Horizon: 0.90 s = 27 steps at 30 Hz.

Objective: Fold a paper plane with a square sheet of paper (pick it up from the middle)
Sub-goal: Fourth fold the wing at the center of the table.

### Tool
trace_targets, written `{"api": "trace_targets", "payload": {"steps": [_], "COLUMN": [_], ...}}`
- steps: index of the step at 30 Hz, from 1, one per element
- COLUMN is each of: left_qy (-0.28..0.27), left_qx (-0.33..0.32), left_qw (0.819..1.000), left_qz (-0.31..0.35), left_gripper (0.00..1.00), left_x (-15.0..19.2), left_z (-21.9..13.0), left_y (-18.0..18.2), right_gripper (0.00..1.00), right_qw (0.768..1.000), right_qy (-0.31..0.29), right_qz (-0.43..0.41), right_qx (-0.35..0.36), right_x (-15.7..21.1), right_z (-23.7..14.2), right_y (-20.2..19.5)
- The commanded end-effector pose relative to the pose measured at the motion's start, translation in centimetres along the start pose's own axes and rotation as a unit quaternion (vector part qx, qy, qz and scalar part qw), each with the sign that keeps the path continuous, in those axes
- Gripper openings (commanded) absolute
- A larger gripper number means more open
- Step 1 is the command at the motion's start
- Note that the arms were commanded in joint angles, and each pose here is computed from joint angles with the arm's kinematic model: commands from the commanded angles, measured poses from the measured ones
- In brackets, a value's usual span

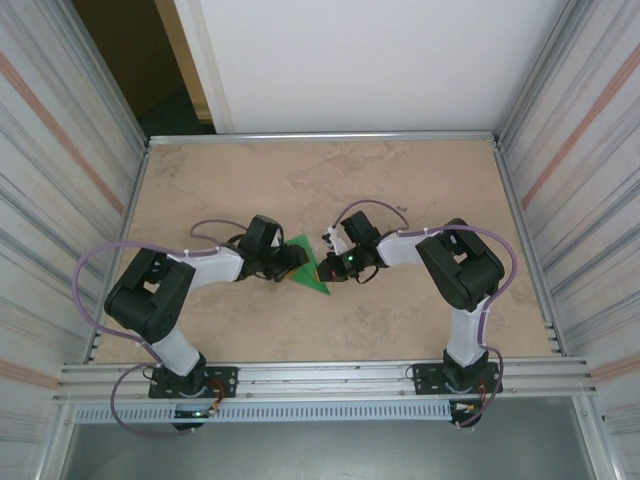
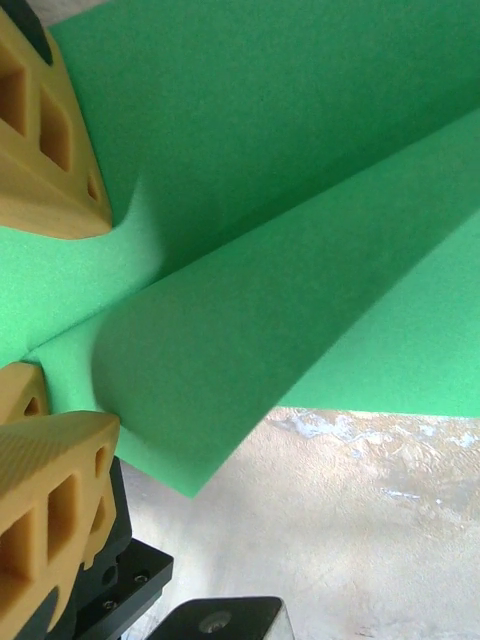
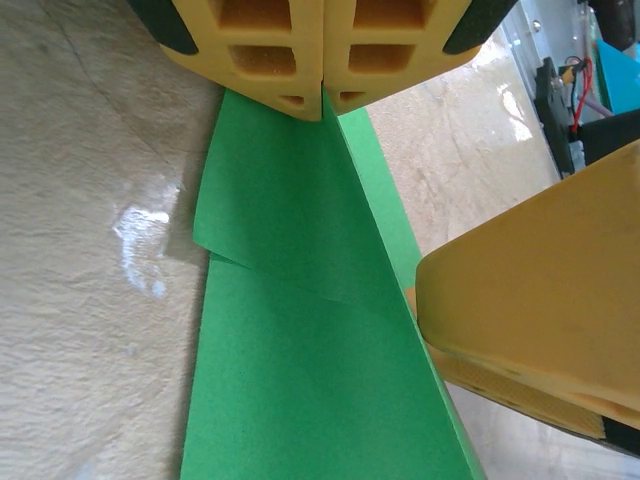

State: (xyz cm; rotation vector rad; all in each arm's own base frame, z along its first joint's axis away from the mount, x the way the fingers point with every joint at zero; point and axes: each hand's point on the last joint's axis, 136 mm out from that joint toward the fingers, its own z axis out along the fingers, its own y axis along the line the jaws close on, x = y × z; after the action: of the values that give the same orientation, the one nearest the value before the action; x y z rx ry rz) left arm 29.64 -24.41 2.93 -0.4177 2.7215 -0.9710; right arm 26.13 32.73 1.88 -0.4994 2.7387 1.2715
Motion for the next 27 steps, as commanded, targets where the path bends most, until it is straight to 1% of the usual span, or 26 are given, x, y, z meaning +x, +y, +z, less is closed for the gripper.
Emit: {"api": "trace_targets", "payload": {"steps": [1, 7, 12, 18, 22, 27], "left_qy": [0.04, 0.061, 0.086, 0.107, 0.115, 0.12], "left_qx": [-0.105, -0.173, -0.23, -0.267, -0.284, -0.287], "left_qw": [0.993, 0.982, 0.968, 0.955, 0.949, 0.947], "left_qz": [-0.032, -0.05, -0.058, -0.066, -0.071, -0.076], "left_gripper": [0.5, 0.5, 0.52, 0.57, 0.58, 0.59], "left_x": [2.5, 3.4, 4.3, 5.1, 5.4, 5.7], "left_z": [0.9, 0.8, 0.8, 0.9, 0.9, 1.0], "left_y": [5.4, 7.7, 9.6, 10.7, 11.3, 11.5], "right_gripper": [0.06, 0.09, 0.14, 0.19, 0.19, 0.18], "right_qw": [1.0, 1.0, 1.0, 1.0, 1.0, 1.0], "right_qy": [0.01, 0.007, 0.001, -0.005, -0.002, -0.004], "right_qz": [0.023, 0.023, 0.013, -0.005, -0.011, -0.013], "right_qx": [-0.001, -0.004, -0.008, -0.001, 0.01, 0.02], "right_x": [0.7, 0.5, 0.4, 0.5, 0.8, 1.0], "right_z": [0.3, 0.0, -0.5, -1.0, -0.9, -0.8], "right_y": [-0.7, -0.6, -0.2, -0.1, -0.4, -0.8]}}
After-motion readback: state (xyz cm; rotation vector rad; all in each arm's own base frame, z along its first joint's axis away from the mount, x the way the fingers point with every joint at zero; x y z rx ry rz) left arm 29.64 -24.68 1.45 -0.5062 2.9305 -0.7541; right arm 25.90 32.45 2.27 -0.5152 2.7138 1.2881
